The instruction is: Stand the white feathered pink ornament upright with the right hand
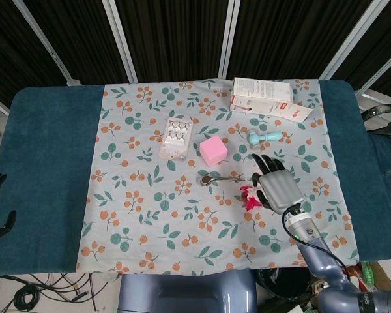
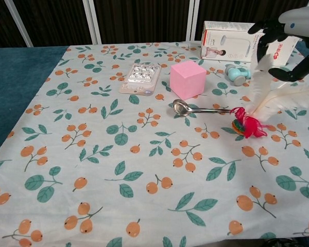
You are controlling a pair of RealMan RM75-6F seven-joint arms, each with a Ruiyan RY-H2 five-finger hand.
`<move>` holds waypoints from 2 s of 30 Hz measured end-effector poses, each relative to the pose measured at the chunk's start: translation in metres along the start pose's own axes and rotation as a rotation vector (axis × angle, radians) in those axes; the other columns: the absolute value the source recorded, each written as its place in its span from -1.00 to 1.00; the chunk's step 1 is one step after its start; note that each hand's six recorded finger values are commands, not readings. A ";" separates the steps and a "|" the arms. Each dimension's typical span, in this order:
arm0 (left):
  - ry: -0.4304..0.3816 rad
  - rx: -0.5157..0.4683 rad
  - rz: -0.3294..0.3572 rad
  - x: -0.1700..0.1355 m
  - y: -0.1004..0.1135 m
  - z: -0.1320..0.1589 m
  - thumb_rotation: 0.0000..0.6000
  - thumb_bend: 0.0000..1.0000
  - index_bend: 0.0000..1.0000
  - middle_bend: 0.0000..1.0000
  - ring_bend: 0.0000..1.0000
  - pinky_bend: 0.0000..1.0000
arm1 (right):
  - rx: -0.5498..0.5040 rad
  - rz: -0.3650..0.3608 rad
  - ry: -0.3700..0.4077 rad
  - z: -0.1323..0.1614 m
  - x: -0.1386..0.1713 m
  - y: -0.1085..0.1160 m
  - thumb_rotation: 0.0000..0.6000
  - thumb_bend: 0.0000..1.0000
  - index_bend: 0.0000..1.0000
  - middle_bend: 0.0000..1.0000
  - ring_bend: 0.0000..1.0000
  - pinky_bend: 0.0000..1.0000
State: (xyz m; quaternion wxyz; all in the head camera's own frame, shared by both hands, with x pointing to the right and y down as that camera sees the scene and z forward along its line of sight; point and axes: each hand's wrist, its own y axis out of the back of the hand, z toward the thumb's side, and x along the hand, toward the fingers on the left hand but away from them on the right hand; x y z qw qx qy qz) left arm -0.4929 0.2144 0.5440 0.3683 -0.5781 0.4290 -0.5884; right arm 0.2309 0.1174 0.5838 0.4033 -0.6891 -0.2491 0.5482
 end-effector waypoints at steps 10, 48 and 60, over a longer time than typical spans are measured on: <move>0.005 0.003 -0.001 0.000 0.000 -0.001 1.00 -0.22 -0.87 -0.84 -1.00 -1.00 | 0.009 0.020 0.013 0.010 0.003 -0.003 1.00 -0.46 -1.00 -0.99 -0.90 -0.73; -0.002 -0.001 0.009 -0.001 0.001 0.002 1.00 -0.22 -0.87 -0.84 -1.00 -1.00 | -0.061 -0.275 -0.339 -0.190 0.138 -0.005 1.00 -0.59 -1.00 -0.98 -0.90 -0.73; -0.001 0.000 0.010 -0.001 0.001 0.002 1.00 -0.22 -0.87 -0.84 -1.00 -1.00 | -0.061 -0.271 -0.338 -0.194 0.150 -0.039 1.00 -0.59 -1.00 -0.98 -0.90 -0.73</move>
